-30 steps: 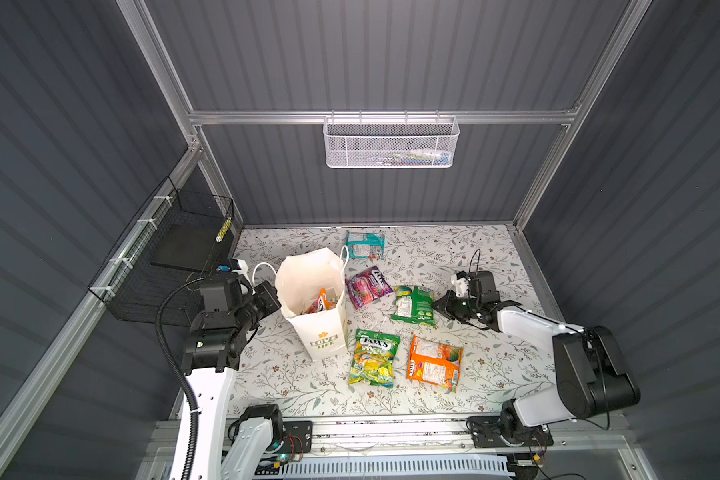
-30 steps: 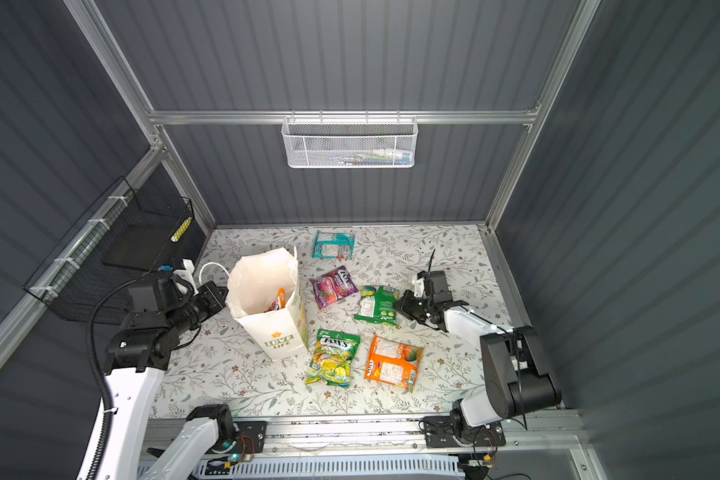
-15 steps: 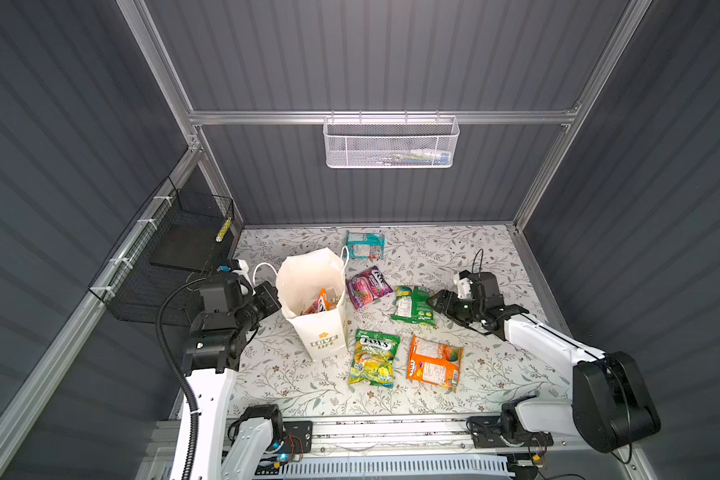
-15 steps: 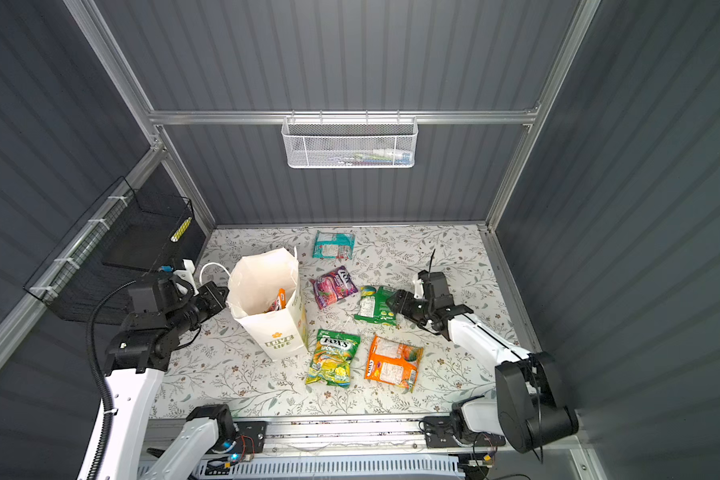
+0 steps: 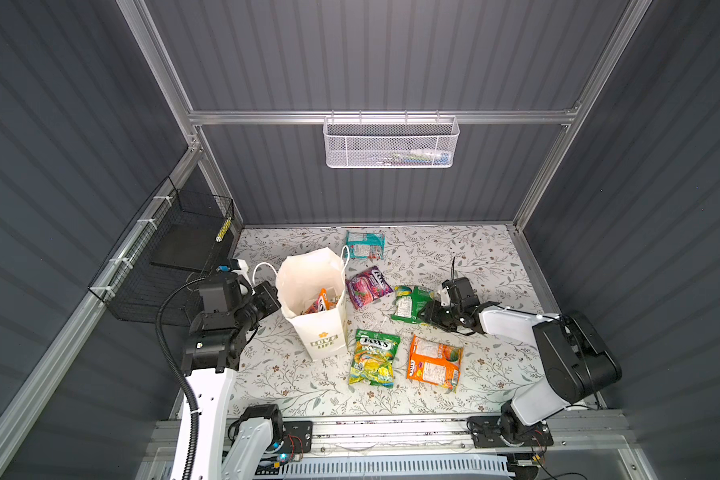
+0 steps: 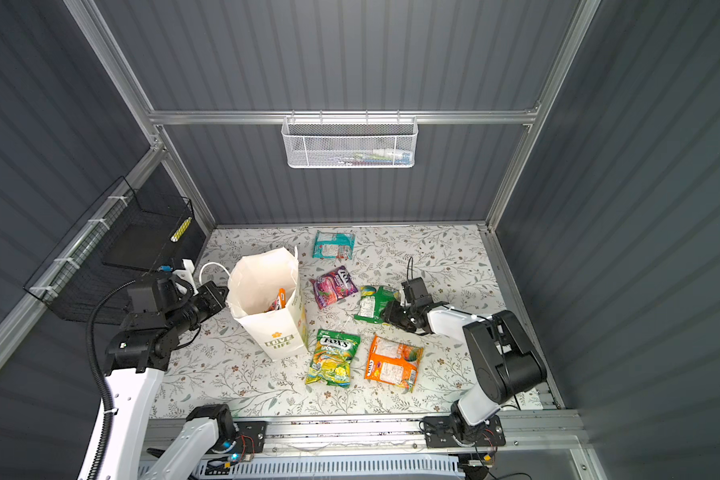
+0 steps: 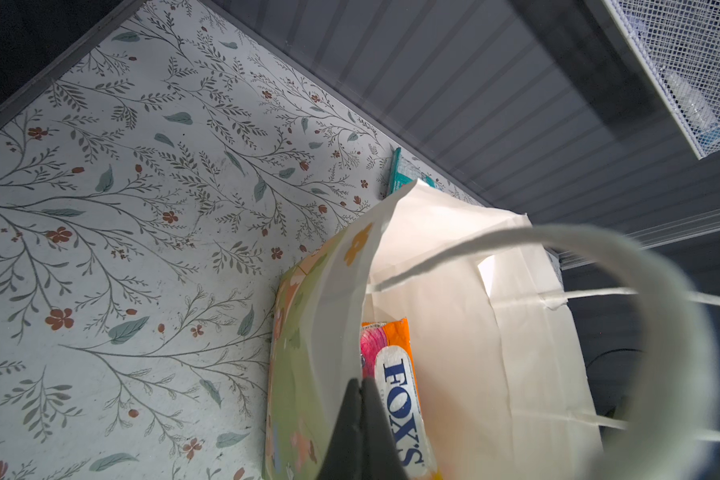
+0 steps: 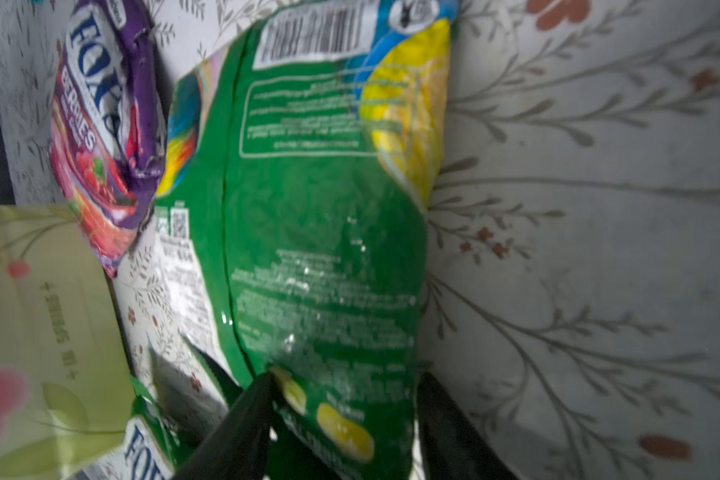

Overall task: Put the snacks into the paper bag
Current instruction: 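Close the right gripper on the green Spring Tea packet, then lift the green packet with the right gripper and carry it over the bag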

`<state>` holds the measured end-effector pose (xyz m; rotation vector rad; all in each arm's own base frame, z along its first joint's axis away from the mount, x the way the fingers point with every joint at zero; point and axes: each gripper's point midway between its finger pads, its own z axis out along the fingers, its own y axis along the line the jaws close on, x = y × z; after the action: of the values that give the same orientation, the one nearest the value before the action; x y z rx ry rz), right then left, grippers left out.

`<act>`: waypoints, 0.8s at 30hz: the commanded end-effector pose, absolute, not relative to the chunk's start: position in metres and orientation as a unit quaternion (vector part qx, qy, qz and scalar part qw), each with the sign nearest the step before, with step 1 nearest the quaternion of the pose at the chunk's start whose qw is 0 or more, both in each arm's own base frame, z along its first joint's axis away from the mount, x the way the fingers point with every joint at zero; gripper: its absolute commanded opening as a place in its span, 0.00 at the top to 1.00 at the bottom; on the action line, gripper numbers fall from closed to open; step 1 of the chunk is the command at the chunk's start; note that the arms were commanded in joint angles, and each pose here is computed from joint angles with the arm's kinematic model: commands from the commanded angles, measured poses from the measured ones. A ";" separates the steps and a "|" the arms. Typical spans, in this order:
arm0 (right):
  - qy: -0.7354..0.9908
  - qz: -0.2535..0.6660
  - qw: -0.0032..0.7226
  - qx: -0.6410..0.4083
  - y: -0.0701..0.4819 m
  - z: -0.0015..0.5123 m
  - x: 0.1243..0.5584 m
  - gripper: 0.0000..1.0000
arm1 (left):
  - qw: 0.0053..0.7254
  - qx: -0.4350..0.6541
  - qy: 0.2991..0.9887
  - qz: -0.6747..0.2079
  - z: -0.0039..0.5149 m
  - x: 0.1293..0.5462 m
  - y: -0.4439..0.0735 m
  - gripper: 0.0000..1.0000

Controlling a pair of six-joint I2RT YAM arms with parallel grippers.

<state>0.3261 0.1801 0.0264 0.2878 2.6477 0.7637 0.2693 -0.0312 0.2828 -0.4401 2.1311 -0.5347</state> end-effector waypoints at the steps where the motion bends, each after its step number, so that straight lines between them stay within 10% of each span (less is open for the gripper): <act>1: 0.950 0.246 0.153 0.117 0.175 0.001 0.319 0.59 | 0.435 -0.176 0.855 -0.220 0.281 0.269 -0.032 1.00; 8: 0.931 0.294 0.186 0.112 0.185 0.033 0.321 0.99 | 0.436 -0.175 0.854 -0.221 0.281 0.268 -0.032 1.00; 24: 0.848 0.380 0.369 0.038 0.180 0.238 0.275 1.00 | 0.438 -0.172 0.852 -0.228 0.283 0.267 -0.034 1.00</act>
<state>0.2812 0.1832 0.2017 0.1403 2.2468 1.0096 0.2684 -0.0320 0.2827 -0.4364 2.1274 -0.5451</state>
